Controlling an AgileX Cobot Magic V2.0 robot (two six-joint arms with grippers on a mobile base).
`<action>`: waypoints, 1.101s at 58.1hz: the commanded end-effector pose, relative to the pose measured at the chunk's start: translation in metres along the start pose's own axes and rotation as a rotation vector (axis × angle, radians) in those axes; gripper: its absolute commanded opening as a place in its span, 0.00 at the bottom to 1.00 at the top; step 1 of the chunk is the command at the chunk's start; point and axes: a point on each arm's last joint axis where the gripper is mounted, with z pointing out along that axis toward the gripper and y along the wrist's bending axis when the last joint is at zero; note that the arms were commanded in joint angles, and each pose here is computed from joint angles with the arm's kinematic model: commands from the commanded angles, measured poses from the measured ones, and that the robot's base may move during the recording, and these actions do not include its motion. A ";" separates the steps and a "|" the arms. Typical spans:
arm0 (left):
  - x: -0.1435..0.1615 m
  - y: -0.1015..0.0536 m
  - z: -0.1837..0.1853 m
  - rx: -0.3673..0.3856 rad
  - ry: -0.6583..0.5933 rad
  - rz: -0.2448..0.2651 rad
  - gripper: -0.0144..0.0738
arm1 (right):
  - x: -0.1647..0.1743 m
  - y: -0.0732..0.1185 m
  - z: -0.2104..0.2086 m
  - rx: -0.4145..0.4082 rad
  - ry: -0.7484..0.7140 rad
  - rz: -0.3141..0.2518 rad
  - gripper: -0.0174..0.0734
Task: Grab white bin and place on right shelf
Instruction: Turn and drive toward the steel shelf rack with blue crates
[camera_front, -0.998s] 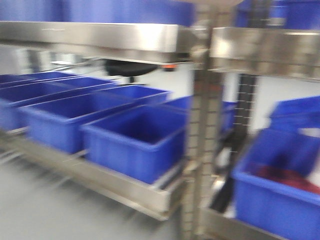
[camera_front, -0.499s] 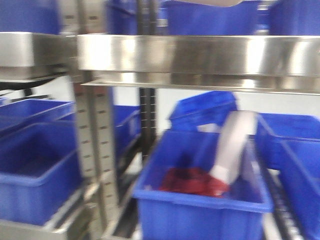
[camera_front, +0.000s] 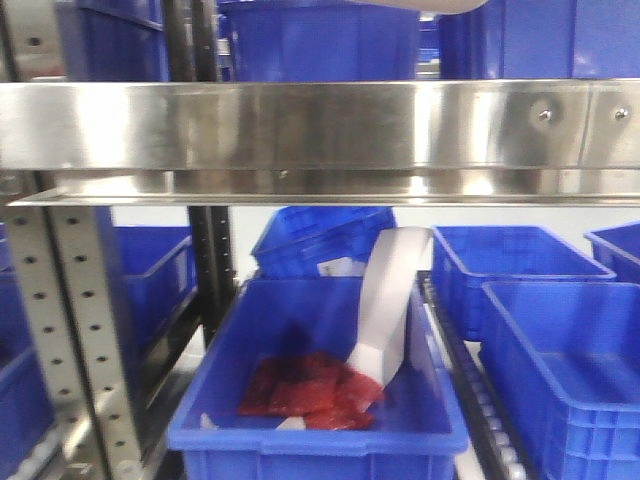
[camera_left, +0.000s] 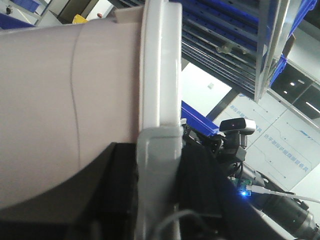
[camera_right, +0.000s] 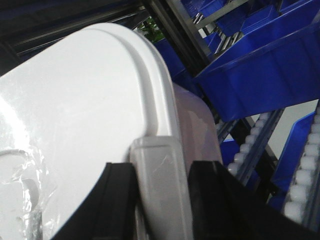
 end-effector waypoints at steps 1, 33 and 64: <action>-0.002 -0.042 -0.002 0.239 0.032 0.043 0.03 | -0.017 0.034 -0.007 -0.182 -0.091 0.040 0.26; -0.002 -0.042 -0.002 0.237 0.031 0.042 0.03 | -0.017 0.034 -0.007 -0.182 -0.091 0.040 0.26; -0.002 -0.042 -0.002 0.237 0.031 0.042 0.03 | -0.017 0.034 -0.007 -0.182 -0.091 0.040 0.26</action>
